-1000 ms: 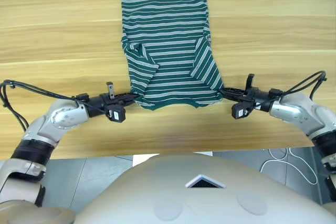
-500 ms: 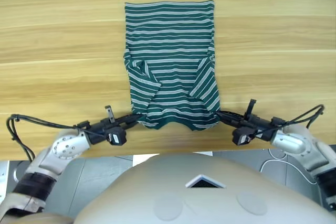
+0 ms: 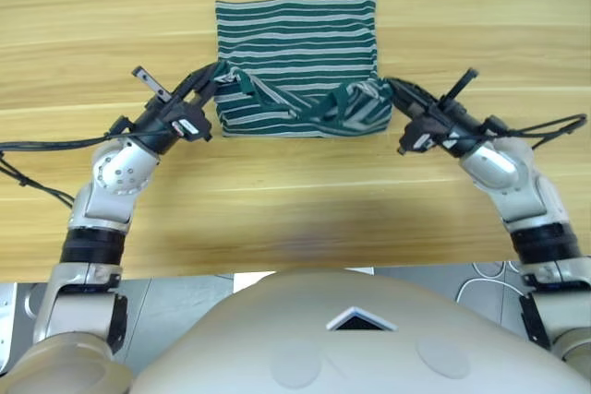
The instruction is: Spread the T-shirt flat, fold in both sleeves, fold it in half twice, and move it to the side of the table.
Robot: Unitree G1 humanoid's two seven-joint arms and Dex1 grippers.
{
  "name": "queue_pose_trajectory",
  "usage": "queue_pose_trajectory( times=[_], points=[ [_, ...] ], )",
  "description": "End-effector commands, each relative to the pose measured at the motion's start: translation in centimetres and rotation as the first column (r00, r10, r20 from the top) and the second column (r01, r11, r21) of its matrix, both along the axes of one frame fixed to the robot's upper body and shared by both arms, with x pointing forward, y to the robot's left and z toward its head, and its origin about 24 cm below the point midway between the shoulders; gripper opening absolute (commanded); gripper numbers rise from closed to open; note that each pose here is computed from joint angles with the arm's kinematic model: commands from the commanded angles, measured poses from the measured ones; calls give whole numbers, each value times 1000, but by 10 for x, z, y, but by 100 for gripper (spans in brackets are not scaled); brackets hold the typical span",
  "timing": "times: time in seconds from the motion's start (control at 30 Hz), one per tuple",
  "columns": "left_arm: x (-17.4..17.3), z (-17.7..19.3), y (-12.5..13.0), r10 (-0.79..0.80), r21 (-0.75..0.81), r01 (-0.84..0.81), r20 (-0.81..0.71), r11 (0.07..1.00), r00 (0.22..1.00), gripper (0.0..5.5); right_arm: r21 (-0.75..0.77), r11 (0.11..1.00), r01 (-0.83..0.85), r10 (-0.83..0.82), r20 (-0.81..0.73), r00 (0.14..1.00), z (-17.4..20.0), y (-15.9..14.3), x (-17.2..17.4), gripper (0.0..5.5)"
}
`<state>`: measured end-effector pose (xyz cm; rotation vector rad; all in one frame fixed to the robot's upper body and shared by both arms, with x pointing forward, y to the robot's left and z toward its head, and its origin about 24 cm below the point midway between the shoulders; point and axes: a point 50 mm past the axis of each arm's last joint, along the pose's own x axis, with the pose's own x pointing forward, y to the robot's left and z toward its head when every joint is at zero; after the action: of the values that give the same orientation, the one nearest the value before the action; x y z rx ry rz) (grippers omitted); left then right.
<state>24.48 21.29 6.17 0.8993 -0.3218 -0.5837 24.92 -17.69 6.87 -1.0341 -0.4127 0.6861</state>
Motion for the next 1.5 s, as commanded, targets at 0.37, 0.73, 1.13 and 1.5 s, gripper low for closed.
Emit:
queue_pose_trajectory(
  times=[0.37, 0.73, 1.13, 1.5],
  points=[
    [84, -5, -12, 155, 65, -159, 54, 985, 986, 0, 59, 958, 282, -287, 90, 954, -3, 33, 102, 7],
    [106, -10, -15, 243, 162, -245, 34, 956, 969, 0, 18, 940, 341, -341, 86, 936, -6, 50, 119, 7],
    [113, -23, -20, 346, 216, -324, -75, 921, 935, 122, -16, 922, 386, -385, 54, 921, -4, 75, 128, 135],
    [112, -30, 9, 562, 276, -529, -48, 802, 826, 207, -81, 990, 115, -110, 64, 992, -25, 131, 100, 259]
  ],
)
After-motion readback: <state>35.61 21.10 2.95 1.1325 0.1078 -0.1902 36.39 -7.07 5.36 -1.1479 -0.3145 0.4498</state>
